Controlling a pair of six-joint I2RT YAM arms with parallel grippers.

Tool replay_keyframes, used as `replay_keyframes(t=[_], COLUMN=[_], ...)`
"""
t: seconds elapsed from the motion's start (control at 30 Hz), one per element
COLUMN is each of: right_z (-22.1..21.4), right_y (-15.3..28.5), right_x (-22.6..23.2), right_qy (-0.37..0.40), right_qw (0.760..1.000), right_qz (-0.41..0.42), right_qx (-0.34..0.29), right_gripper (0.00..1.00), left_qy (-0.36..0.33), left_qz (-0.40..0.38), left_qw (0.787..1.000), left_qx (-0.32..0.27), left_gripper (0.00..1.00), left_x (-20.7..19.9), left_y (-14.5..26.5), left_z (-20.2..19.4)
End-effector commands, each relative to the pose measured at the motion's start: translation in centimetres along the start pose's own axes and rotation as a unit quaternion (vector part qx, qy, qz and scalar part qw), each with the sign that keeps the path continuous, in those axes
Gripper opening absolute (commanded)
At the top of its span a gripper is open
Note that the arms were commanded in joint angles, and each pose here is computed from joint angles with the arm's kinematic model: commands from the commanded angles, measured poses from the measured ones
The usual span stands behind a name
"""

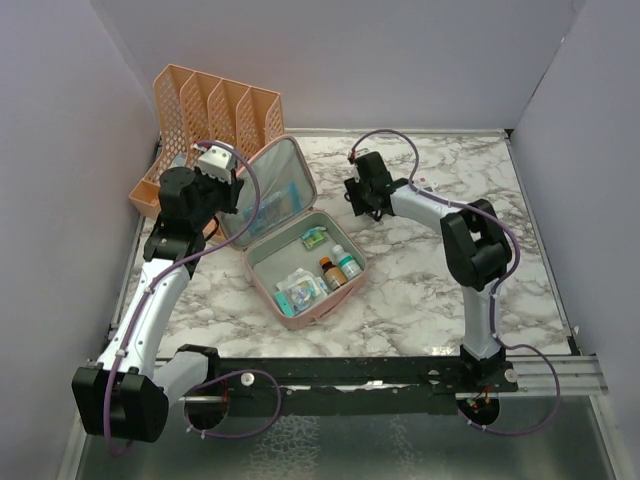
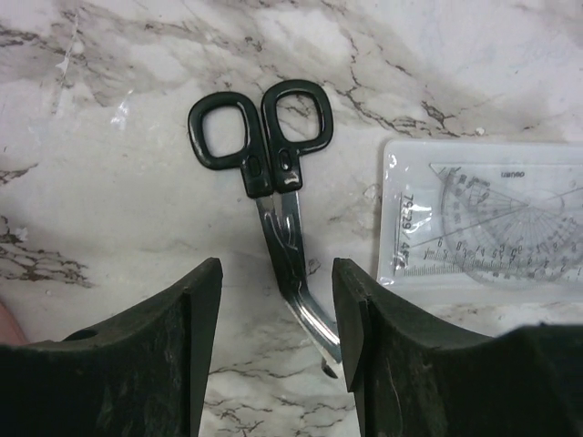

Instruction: Organize the medicine kit

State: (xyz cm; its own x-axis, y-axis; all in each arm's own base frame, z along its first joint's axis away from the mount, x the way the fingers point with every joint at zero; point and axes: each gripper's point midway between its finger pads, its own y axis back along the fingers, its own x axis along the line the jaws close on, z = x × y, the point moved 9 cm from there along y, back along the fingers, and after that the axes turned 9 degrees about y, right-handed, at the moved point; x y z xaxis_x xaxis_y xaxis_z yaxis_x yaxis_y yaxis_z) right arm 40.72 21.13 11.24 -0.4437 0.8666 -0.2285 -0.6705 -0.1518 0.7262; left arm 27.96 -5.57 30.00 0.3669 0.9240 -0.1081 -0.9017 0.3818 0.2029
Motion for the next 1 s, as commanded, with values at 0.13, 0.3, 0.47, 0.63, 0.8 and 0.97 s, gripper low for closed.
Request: replay_keyframes(t=[0.13, 0.3, 0.47, 0.63, 0.8, 0.97], right_z=[0.1, -0.9, -2.2, -3.4, -5.2, -7.2], right_y=[-2.1, -3.0, -3.0, -0.8, 1.8, 3.6], right_x=[-1.3, -0.8, -0.8, -1.6, -2.0, -1.7], right_qy=[0.014, 0.017, 0.007, -0.021, -0.051, -0.108], right_qw=[0.999, 0.996, 0.994, 0.991, 0.987, 0.98], right_qz=[0.038, 0.065, 0.053, -0.002, -0.041, -0.063], right_qx=[0.021, 0.065, 0.099, 0.13, 0.145, 0.156], right_gripper=[0.49, 0.41, 0.21, 0.14, 0.14, 0.14], left_qy=[-0.005, -0.004, -0.003, 0.055, 0.169, 0.29], left_qz=[-0.031, -0.033, -0.039, -0.051, -0.068, -0.037], left_qw=[0.999, 0.999, 0.999, 0.997, 0.982, 0.954], left_qx=[-0.026, -0.025, -0.026, -0.014, 0.044, 0.074], left_gripper=[0.0, 0.0, 0.0, 0.0, 0.0, 0.0], left_x=[-0.6, -0.7, -0.8, -1.7, -2.9, -3.5], left_y=[0.0, 0.0, 0.1, 0.6, 0.7, 0.7], left_z=[0.5, 0.4, 0.4, 2.2, 2.1, 1.1])
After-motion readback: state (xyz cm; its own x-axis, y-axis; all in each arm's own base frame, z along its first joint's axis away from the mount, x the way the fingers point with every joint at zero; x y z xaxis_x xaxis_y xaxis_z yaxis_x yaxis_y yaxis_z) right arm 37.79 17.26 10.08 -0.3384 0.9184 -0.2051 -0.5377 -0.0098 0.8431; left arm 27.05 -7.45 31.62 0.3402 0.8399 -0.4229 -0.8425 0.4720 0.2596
